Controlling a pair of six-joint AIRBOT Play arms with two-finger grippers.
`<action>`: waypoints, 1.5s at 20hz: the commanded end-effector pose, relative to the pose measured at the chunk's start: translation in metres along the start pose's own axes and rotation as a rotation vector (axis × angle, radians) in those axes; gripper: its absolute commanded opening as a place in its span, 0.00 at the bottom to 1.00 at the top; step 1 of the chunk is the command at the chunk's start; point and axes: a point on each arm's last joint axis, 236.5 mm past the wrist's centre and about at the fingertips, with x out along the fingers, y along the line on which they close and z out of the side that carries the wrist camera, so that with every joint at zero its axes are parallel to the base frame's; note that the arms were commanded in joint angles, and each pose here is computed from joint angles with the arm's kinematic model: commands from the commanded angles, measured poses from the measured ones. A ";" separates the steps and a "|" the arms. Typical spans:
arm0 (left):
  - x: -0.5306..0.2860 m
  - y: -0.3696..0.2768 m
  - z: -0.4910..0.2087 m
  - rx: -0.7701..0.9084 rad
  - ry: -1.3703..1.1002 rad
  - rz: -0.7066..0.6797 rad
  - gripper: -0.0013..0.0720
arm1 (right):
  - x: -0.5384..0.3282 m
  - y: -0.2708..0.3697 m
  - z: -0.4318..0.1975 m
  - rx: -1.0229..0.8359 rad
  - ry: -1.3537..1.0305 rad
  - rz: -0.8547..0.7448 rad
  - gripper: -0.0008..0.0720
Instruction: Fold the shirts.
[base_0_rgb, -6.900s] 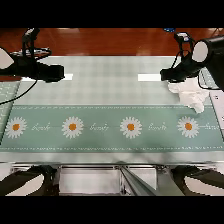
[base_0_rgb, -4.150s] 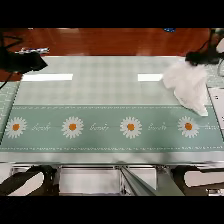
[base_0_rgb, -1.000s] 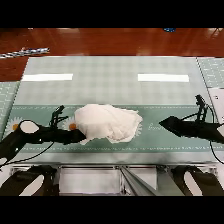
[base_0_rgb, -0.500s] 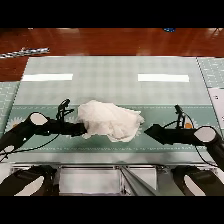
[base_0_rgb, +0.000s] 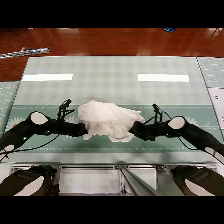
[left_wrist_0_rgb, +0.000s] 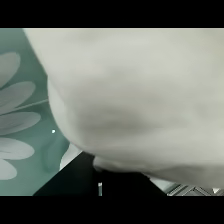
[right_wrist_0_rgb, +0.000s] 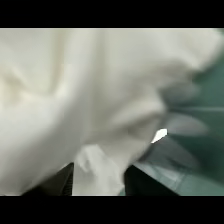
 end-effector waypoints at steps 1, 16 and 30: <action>0.000 0.000 0.000 0.000 0.002 -0.001 0.04 | 0.031 0.021 0.003 -0.047 0.027 -0.013 0.42; -0.370 -0.194 0.185 0.449 -0.847 -0.093 0.04 | -0.343 0.243 0.105 -0.683 -0.605 0.157 0.05; -0.521 -0.345 -0.022 0.899 -1.308 0.135 0.04 | -0.547 0.184 -0.085 -0.864 -1.150 -0.262 0.05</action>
